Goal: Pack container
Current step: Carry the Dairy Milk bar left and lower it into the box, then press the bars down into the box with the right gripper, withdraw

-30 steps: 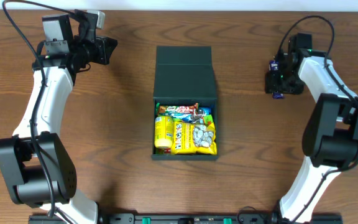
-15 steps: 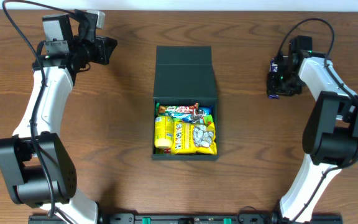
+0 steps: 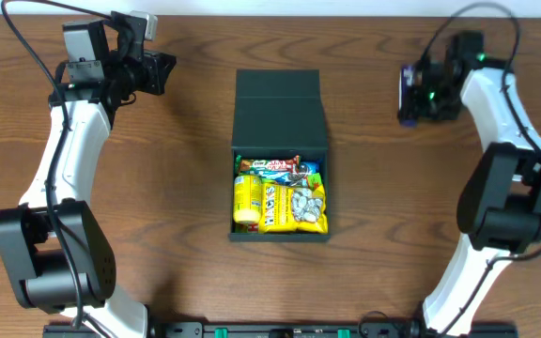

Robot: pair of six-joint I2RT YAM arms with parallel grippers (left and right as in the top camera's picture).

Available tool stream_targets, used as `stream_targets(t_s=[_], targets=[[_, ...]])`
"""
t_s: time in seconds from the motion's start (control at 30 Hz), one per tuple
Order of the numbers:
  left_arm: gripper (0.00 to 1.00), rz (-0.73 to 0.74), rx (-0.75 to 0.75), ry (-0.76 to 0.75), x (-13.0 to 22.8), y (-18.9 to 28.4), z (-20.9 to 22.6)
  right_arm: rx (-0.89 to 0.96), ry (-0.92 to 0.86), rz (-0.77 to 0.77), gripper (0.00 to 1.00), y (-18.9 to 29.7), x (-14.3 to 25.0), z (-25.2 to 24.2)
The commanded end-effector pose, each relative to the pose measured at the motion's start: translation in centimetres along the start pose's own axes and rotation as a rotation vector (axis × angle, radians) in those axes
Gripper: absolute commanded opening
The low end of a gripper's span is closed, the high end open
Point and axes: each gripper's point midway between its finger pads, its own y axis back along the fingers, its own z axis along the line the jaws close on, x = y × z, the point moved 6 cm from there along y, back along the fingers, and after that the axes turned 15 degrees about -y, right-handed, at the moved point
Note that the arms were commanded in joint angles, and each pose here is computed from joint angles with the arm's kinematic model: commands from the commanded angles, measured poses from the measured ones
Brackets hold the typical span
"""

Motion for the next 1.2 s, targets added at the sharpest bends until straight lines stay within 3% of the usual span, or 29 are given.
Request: stream_targets(t_s=[0.0,0.17,0.4,0.63,0.87,1.17], targets=[[0.14,-0.029,-0.019,-0.018,-1.2,0.8,0.2,-0.155,0.255,-0.132,0.01,6.5,-1.1,6.4],[0.14,-0.017,-0.064,-0.019,-1.1,0.8,0.8,-0.184,0.657,-0.092,0.01,8.7,2.9,13.5],[0.16,-0.025,-0.074,-0.022,-1.2,0.9,1.1,-0.234,1.138,0.248,0.01,7.4,13.0,18.7],[0.17,-0.025,-0.074,-0.03,-1.2,0.9,1.1,-0.224,1.218,0.4,0.01,5.9,17.2,19.6],[0.17,-0.023,-0.074,-0.056,-1.2,0.9,1.1,-0.225,1.306,0.446,0.01,3.7,20.3,21.1],[0.17,-0.022,-0.073,-0.055,-1.2,0.9,1.1,-0.036,1.271,0.422,0.01,1.2,20.2,20.0]])
